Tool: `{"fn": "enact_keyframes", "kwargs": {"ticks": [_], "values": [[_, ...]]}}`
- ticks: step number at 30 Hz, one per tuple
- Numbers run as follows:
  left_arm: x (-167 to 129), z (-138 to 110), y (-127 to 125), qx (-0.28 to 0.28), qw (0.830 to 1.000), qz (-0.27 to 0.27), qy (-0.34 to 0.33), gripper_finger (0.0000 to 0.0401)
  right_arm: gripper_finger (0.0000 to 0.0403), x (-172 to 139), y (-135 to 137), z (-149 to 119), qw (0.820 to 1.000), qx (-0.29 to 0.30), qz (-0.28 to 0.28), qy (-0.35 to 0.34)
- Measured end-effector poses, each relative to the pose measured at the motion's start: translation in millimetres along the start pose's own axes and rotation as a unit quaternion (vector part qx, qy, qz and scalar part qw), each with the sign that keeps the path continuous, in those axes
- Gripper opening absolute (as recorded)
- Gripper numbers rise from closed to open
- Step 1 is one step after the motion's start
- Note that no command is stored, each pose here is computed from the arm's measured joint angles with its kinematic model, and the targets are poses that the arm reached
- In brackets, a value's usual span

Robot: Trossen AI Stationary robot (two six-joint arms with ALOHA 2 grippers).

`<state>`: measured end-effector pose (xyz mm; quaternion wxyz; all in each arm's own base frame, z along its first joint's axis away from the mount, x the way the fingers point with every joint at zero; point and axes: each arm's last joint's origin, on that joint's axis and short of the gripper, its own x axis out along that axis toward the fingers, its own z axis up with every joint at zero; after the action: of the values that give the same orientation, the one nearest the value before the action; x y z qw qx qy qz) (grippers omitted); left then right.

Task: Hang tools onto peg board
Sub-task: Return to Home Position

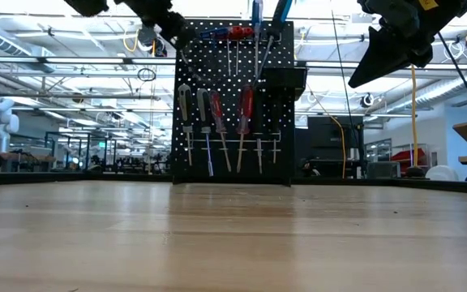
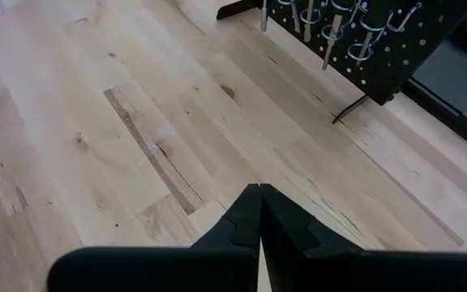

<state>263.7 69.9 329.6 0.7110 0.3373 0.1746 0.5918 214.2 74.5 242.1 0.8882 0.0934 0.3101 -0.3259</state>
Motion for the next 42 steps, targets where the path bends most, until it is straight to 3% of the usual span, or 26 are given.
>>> {"fn": "enact_keyframes", "kwargs": {"ticks": [5, 11, 15, 18, 23, 26, 34, 37, 42], "values": [[-29.2, 9.5, 14.9, -0.042, 0.999, -0.016, 0.004, 0.0167, 0.0000, -0.1, 0.0, -0.1, 1.000, -0.005, 0.000, 0.000], [-83.7, 3.9, 28.8, -0.084, 0.990, -0.108, -0.027, 0.0167, 0.0000, -0.1, 1.4, 1.1, 1.000, 0.001, 0.006, -0.004], [-113.5, -11.5, 36.5, -0.139, 0.973, -0.180, -0.036, 0.0167, 0.0000, -0.4, 6.2, 5.4, 0.999, 0.004, 0.025, -0.021], [-131.0, -24.4, 39.0, -0.185, 0.948, -0.256, -0.038, 0.0167, 0.0000, -0.9, 10.5, 9.6, 0.998, 0.011, 0.042, -0.037], [-153.9, -35.5, 36.9, -0.227, 0.871, -0.435, -0.038, 0.0167, 0.0000, -2.5, 17.4, 17.3, 0.995, 0.022, 0.071, -0.067], [-168.7, -33.1, 34.6, -0.229, 0.833, -0.501, -0.054, 0.0167, 0.0000, -4.0, 22.0, 22.9, 0.992, 0.026, 0.091, -0.088], [-189.0, -20.7, 31.8, -0.263, 0.805, -0.524, -0.089, 0.0166, 0.0000, -12.1, 35.4, 40.6, 0.972, 0.024, 0.184, -0.141], [-188.7, -13.8, 31.7, -0.303, 0.794, -0.519, -0.091, 0.0166, 0.0000, -16.6, 38.8, 50.2, 0.960, 0.015, 0.217, -0.177], [-176.9, 0.0, 52.7, -0.361, 0.746, -0.538, -0.155, 0.0166, 0.0000, -30.1, 33.3, 68.2, 0.935, 0.004, 0.272, -0.228]]}}
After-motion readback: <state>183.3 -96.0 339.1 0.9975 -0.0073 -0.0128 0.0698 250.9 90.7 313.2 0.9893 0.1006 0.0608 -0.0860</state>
